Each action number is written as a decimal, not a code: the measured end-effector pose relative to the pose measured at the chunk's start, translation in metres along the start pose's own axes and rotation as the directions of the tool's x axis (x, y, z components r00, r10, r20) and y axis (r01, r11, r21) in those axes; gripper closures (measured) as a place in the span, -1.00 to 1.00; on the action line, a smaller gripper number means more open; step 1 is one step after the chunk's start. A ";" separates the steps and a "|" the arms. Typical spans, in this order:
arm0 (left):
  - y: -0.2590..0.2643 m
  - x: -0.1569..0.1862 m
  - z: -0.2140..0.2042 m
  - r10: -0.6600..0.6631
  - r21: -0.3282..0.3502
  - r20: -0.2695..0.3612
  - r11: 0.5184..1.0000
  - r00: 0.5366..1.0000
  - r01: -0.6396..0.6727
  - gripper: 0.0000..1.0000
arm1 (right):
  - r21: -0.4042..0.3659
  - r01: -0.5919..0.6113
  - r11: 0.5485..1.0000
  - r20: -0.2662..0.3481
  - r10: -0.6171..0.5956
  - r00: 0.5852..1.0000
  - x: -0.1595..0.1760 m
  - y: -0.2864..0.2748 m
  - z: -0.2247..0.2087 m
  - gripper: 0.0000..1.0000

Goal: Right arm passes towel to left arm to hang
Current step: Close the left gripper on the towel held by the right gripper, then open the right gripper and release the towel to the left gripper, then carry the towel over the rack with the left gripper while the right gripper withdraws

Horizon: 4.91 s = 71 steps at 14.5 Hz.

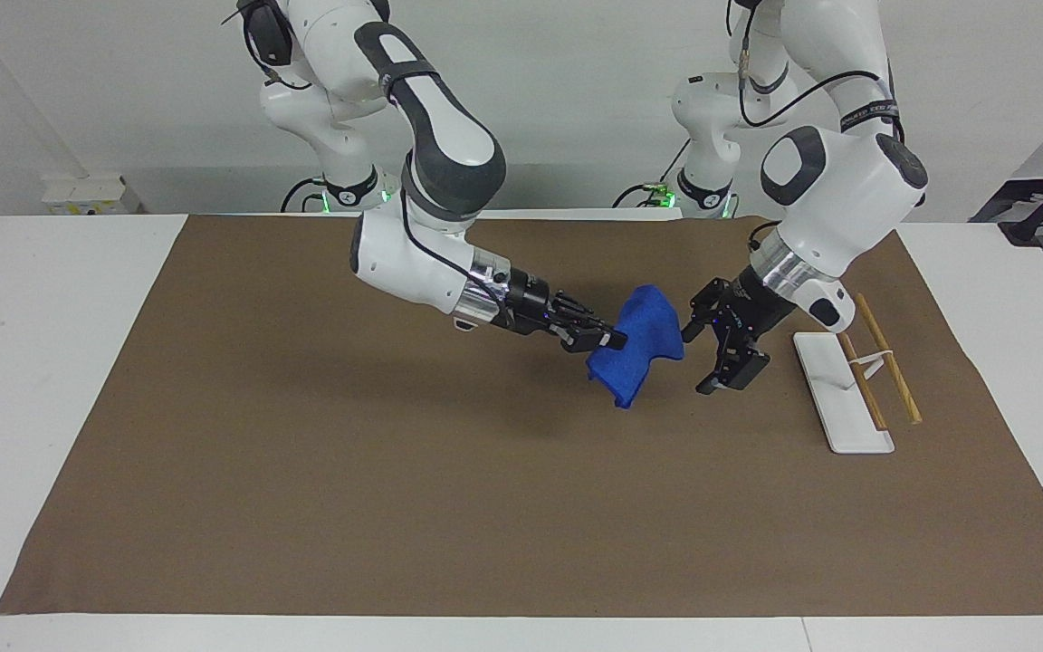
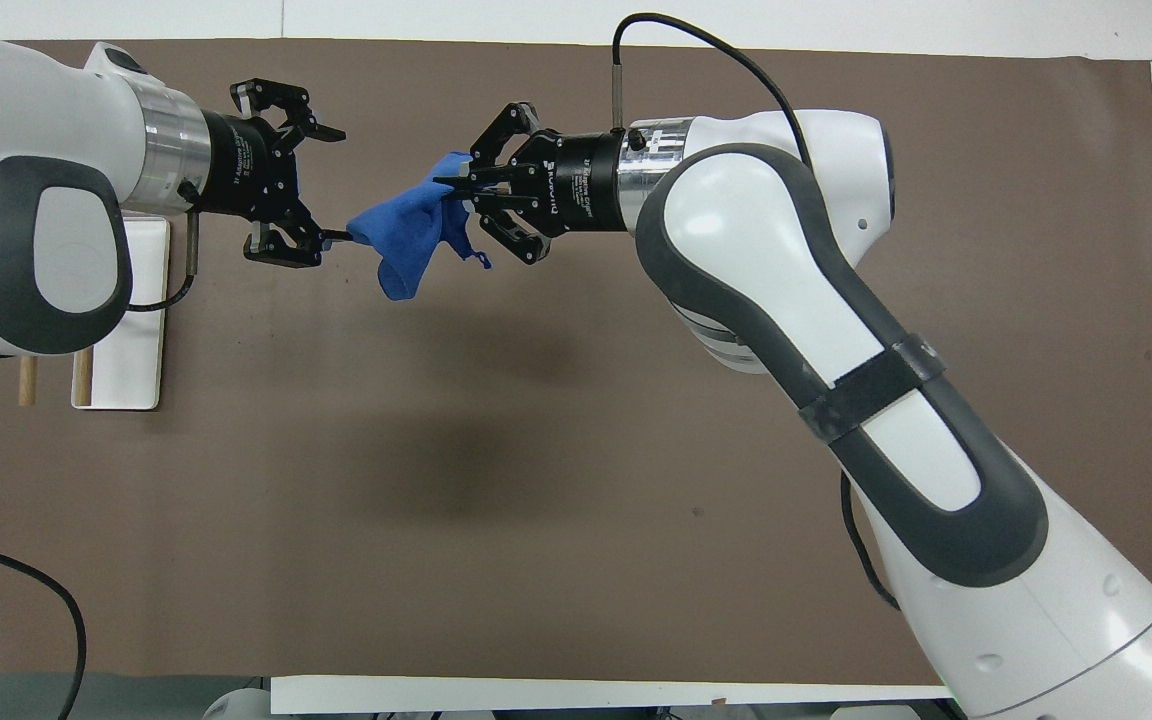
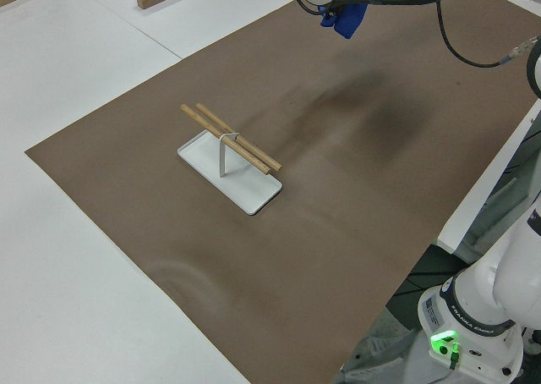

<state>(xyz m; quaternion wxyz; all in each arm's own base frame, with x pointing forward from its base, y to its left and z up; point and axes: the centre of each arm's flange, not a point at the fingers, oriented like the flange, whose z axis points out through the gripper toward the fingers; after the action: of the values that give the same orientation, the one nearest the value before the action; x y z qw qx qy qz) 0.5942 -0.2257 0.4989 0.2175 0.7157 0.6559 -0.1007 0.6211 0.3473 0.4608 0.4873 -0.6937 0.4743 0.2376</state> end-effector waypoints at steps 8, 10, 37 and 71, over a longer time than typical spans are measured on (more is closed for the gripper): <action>-0.019 -0.014 0.025 0.016 0.039 -0.002 0.999 1.000 -0.016 -0.98 | 0.000 0.000 1.000 0.000 0.000 1.000 0.000 0.000 0.000 0.89; -0.019 -0.015 0.024 0.016 0.036 -0.002 0.999 1.000 -0.016 -0.98 | 0.000 0.000 1.000 0.000 0.000 1.000 0.000 0.000 0.000 0.89; -0.019 -0.011 0.021 0.010 0.032 -0.005 0.999 1.000 -0.010 0.96 | -0.062 0.095 0.994 -0.063 -0.098 0.993 -0.003 0.002 0.002 -0.21; -0.014 0.295 -0.207 -0.398 -0.298 -0.173 0.893 0.901 0.337 0.96 | -0.947 0.271 0.174 -0.029 -0.884 0.468 0.040 -0.024 -0.402 -1.00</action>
<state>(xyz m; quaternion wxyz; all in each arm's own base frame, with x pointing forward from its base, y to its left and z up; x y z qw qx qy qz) 0.5863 0.1311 0.5523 0.2091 0.5499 0.8081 0.0301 0.6068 -0.0300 0.6052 -0.0501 -0.9954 0.0807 -0.0160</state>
